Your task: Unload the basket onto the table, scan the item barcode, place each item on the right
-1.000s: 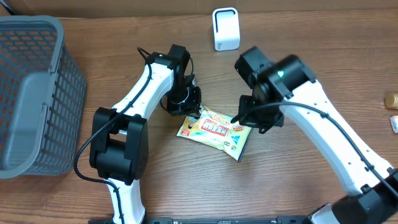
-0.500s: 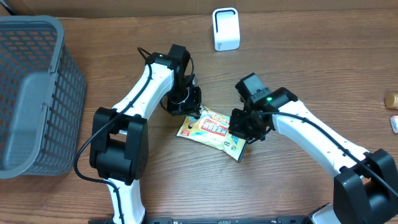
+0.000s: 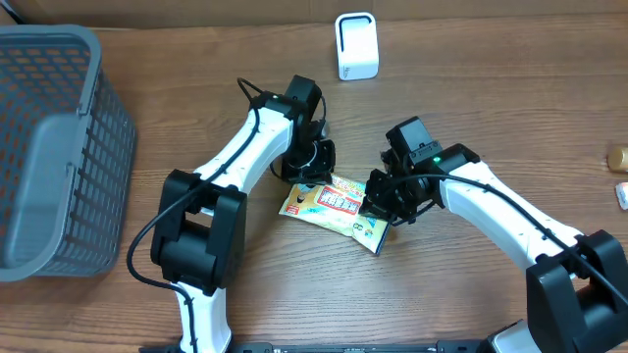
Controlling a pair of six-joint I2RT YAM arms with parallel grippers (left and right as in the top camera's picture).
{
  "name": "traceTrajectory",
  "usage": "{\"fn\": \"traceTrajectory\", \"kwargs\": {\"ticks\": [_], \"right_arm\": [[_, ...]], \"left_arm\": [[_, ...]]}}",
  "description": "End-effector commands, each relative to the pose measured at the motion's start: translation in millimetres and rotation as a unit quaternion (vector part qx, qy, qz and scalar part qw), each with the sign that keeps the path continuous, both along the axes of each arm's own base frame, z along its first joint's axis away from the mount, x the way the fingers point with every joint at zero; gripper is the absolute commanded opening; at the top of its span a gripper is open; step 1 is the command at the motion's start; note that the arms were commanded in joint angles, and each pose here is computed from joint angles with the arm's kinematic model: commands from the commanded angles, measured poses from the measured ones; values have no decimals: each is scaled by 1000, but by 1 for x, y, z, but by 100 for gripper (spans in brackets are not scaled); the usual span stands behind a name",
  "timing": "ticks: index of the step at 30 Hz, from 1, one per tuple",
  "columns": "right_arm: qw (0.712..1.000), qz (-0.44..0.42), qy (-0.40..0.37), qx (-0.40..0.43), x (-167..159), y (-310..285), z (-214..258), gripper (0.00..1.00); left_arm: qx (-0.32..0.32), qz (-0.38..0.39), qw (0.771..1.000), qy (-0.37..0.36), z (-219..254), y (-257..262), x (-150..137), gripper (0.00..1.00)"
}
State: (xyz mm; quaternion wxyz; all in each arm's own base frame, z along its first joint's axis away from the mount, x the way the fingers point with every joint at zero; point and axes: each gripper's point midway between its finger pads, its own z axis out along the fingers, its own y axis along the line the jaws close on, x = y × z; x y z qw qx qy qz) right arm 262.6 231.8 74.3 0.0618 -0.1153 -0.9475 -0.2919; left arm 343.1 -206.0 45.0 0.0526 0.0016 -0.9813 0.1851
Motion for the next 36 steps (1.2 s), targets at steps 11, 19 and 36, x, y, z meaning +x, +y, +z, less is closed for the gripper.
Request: {"fn": "traceTrajectory", "kwargs": {"ticks": [11,19,36], "right_arm": [[998,-30,32,54,-16,11,-43,4],[993,-75,86,43,-18,-8,-68,4],[999,4,-29,16,52,-50,3,4]], "left_arm": [[54,43,997,19,-33,16,3,4],[112,80,989,59,-59,55,0,4],[135,100,985,42,24,92,38,4]]}}
